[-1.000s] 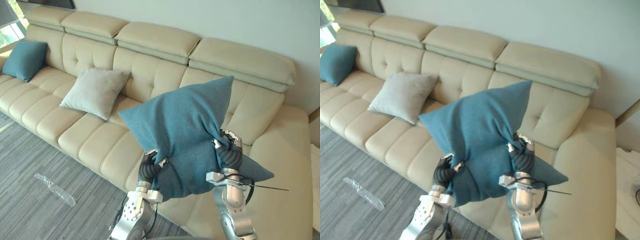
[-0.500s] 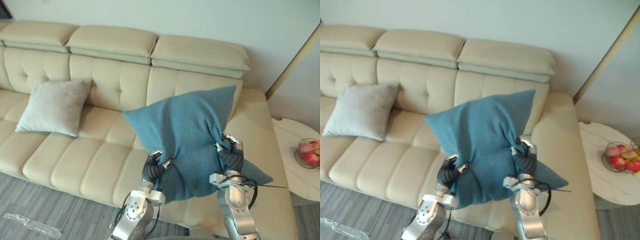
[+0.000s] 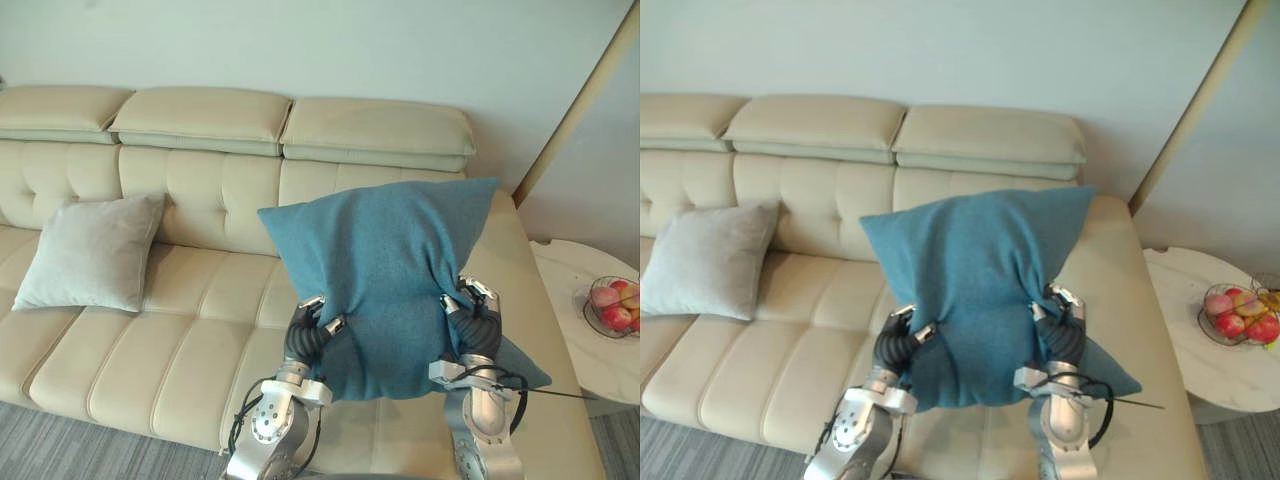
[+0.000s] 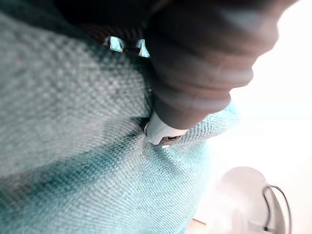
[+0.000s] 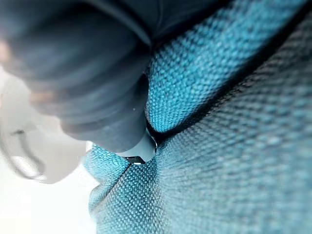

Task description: Pick up cushions and gather them together orderly.

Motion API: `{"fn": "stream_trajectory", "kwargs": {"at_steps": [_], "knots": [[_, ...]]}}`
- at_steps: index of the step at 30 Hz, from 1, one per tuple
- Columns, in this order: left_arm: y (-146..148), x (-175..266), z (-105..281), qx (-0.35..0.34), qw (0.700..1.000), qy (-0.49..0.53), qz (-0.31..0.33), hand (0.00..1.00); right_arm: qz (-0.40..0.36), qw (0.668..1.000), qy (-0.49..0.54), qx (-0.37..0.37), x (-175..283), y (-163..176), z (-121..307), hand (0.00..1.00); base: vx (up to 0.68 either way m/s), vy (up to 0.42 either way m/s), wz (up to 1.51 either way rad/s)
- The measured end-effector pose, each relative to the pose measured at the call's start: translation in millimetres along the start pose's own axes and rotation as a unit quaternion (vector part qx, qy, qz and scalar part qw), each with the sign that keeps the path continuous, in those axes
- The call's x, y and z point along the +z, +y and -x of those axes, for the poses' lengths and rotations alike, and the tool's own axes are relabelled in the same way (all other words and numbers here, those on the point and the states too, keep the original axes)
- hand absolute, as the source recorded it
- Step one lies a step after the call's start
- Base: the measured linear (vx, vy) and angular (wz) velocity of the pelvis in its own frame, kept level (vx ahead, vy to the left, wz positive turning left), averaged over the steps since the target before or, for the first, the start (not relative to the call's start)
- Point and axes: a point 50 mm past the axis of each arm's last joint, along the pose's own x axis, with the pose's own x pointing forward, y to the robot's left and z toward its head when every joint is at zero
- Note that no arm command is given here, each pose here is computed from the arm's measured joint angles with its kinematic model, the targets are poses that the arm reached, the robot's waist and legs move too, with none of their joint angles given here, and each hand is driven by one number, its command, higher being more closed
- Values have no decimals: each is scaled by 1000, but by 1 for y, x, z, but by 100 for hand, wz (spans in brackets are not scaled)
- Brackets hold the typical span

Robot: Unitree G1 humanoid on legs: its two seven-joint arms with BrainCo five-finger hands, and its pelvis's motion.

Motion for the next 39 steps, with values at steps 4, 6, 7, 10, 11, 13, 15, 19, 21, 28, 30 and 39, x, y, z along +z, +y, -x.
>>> {"fn": "stream_trajectory", "kwargs": {"at_steps": [4, 6, 7, 10, 11, 13, 15, 19, 21, 28, 30, 39], "knots": [[1, -3, 1, 2, 1000, 7, -2, 100, 0, 1000, 1, 1, -1, 0, 0, 100, 15, 134, -11], [0, -4, 1, -1, 1000, 9, -2, 100, 5, 1000, 1, 4, 0, -1, 0, 100, -11, -1, -2], [-1, -5, 1, -3, 1000, 10, -1, 100, 7, 1000, 0, 4, 0, -2, -1, 100, -38, -28, 1], [-4, -4, 0, -8, 1000, 7, -9, 100, 11, 1000, -7, 5, 2, -2, -4, 100, -56, -77, 3], [-4, -3, -1, -8, 1000, 4, -11, 100, 11, 1000, -9, 6, 2, -1, -6, 100, -55, -73, 0], [-6, 5, -10, -4, 1000, -16, -22, 100, 11, 1000, -20, 11, 4, 3, -17, 100, -68, -63, 1], [-7, 20, -24, -4, 998, -50, -37, 100, 6, 999, -45, 18, 13, 11, -30, 100, -93, -40, 4], [-8, 71, -75, 15, 984, -157, -81, 100, -6, 992, -116, 41, 40, 39, -75, 100, -164, -23, 4], [-14, 118, -110, 40, 966, -234, -102, 100, -16, 985, -167, 49, 69, 62, -107, 100, -175, -3, 1], [-50, 248, -154, 79, 910, -402, -70, 100, -65, 951, -297, 57, 172, 118, -161, 100, -99, 0, 0], [-56, 269, -160, 90, 903, -416, -62, 100, -76, 946, -311, 47, 191, 127, -170, 100, 0, 0, 0], [-67, 332, -173, 126, 896, -424, 35, 0, -99, 942, -322, -5, 258, 145, -203, 0, 7, -15, -2]]}}
